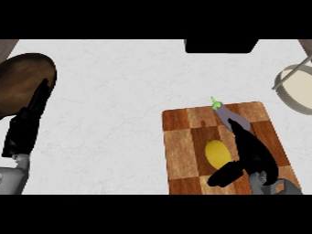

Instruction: Pick the lemon from the cutting board and place it in the tiered basket

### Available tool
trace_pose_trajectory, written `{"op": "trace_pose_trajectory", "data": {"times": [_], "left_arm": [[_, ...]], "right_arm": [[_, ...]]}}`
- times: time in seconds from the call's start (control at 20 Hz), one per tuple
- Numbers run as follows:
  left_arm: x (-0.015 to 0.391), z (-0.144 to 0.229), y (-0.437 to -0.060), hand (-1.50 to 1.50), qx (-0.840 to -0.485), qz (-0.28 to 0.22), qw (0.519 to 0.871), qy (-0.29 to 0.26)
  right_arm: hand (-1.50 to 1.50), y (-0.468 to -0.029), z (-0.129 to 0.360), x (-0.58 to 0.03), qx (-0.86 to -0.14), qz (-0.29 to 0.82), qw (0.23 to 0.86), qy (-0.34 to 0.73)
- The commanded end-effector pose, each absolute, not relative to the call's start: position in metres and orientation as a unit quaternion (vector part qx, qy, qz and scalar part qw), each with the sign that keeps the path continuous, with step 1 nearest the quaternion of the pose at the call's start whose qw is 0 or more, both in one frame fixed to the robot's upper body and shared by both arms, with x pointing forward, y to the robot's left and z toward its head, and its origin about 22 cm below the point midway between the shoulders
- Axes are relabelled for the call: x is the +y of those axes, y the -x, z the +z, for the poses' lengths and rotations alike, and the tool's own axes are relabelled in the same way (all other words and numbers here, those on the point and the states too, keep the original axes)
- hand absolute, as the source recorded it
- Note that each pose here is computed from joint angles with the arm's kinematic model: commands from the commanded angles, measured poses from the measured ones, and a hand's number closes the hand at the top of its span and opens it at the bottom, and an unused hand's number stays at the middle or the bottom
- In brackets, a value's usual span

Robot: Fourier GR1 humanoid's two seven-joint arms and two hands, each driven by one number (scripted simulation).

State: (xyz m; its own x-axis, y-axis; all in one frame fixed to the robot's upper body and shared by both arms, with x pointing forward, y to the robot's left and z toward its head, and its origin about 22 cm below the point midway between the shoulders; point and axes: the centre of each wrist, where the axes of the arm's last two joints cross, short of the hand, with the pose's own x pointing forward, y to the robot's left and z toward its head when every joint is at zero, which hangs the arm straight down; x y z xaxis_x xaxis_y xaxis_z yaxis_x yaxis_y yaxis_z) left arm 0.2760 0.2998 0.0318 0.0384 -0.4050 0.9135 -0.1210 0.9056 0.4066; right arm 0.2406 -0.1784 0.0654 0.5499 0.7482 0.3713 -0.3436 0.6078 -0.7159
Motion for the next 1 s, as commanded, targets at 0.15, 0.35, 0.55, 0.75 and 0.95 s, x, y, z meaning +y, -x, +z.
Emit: {"op": "trace_pose_trajectory", "data": {"times": [0.15, 0.35, 0.55, 0.75, 0.95], "left_arm": [[0.307, 0.044, -0.286, 0.00, -0.688, -0.103, 0.688, -0.204], [0.308, 0.047, -0.273, 0.00, -0.683, -0.111, 0.694, -0.198], [0.290, 0.041, -0.281, 0.00, -0.682, -0.107, 0.698, -0.190], [0.293, 0.027, -0.273, 0.00, -0.687, -0.096, 0.693, -0.195], [0.293, 0.032, -0.264, 0.00, -0.684, -0.104, 0.697, -0.190]], "right_arm": [[-1.50, -0.257, 0.044, -0.155, -0.287, 0.323, 0.850, 0.301], [-1.50, -0.268, 0.049, -0.173, -0.278, 0.322, 0.858, 0.287], [1.50, -0.258, 0.027, -0.148, -0.263, 0.336, 0.867, 0.259], [1.50, -0.253, 0.024, -0.146, -0.276, 0.440, 0.813, 0.264], [1.50, -0.262, 0.037, -0.155, -0.288, 0.420, 0.815, 0.278]]}}
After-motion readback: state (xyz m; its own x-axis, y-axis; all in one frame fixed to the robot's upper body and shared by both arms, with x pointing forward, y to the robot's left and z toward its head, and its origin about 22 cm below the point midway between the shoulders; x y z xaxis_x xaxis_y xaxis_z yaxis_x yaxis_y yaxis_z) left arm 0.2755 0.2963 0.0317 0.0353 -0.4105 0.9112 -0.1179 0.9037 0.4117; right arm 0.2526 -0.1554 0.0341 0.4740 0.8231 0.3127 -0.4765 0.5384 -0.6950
